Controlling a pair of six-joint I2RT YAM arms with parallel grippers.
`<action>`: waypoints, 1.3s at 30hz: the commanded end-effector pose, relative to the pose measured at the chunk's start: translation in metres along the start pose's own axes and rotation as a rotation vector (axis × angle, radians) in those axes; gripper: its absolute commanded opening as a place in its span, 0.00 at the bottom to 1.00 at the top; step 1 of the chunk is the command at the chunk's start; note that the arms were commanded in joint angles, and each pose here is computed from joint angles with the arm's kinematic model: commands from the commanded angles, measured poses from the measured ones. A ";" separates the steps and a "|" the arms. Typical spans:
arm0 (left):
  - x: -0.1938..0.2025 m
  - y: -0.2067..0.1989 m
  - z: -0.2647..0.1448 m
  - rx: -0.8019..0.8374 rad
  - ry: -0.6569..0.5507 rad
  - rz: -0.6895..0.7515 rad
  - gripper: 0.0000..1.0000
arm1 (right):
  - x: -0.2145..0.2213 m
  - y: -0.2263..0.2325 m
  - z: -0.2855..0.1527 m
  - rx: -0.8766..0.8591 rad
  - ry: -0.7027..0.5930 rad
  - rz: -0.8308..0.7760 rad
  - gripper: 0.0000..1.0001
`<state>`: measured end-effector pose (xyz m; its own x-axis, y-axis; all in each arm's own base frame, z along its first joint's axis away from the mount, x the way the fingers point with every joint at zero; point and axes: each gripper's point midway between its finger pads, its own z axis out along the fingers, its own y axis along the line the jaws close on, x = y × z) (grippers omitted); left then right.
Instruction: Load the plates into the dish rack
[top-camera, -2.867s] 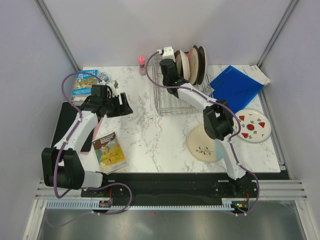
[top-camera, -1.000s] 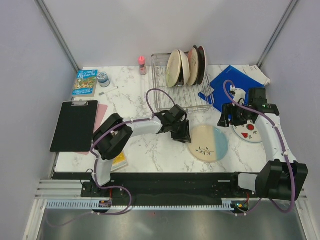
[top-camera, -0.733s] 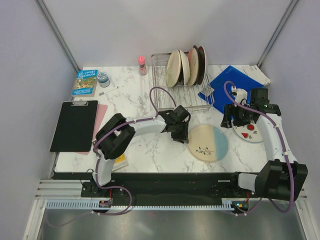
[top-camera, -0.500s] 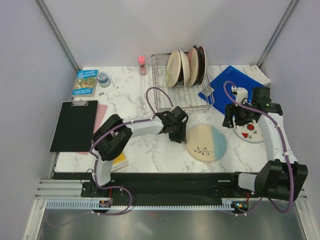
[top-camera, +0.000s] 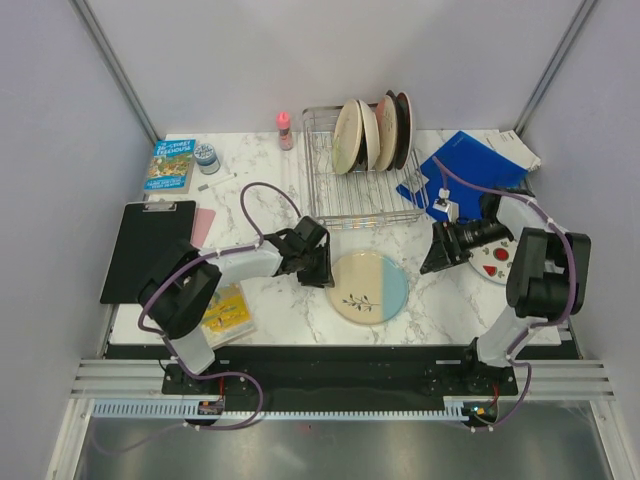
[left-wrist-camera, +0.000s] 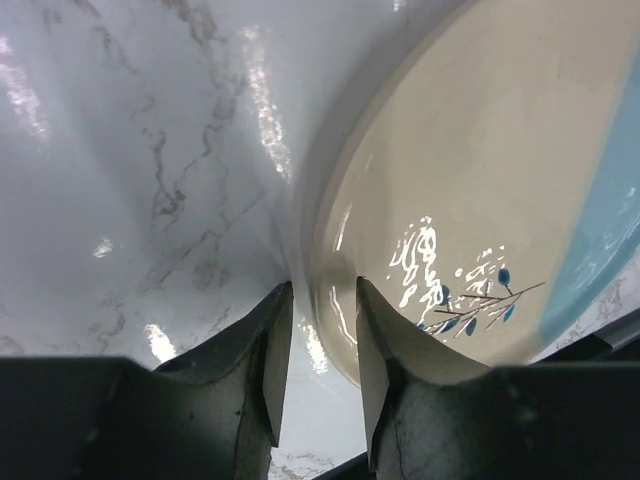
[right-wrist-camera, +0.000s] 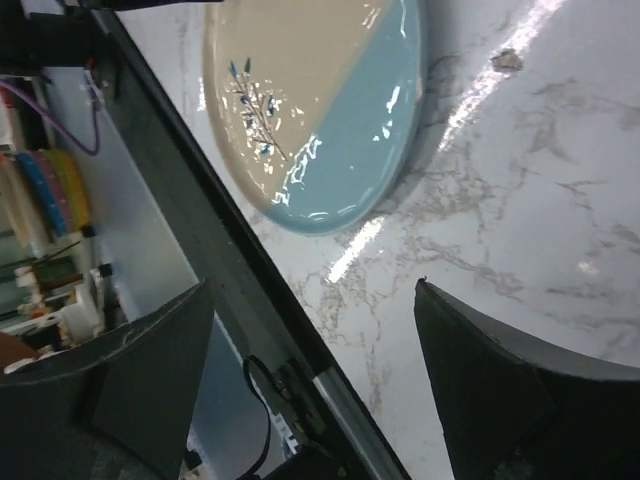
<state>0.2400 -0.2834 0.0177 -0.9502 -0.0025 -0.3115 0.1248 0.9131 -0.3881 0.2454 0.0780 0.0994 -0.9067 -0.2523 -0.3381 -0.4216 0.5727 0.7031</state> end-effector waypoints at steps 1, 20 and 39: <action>0.038 0.019 0.022 -0.011 0.119 0.013 0.34 | -0.001 0.023 0.020 -0.215 -0.030 0.011 0.91; 0.036 0.017 0.034 0.282 0.194 -0.112 0.02 | 0.014 -0.035 0.043 -0.045 0.064 0.223 0.98; 0.028 -0.004 0.040 0.342 0.212 -0.176 0.02 | 0.023 -0.030 0.074 -0.087 0.191 0.231 0.94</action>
<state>0.2381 -0.3157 0.0152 -0.9891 0.0091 -0.1469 0.1201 0.6266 -0.7700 0.2481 0.1009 0.0398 -0.9780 -0.1981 -0.0662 -0.1805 0.6423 0.7449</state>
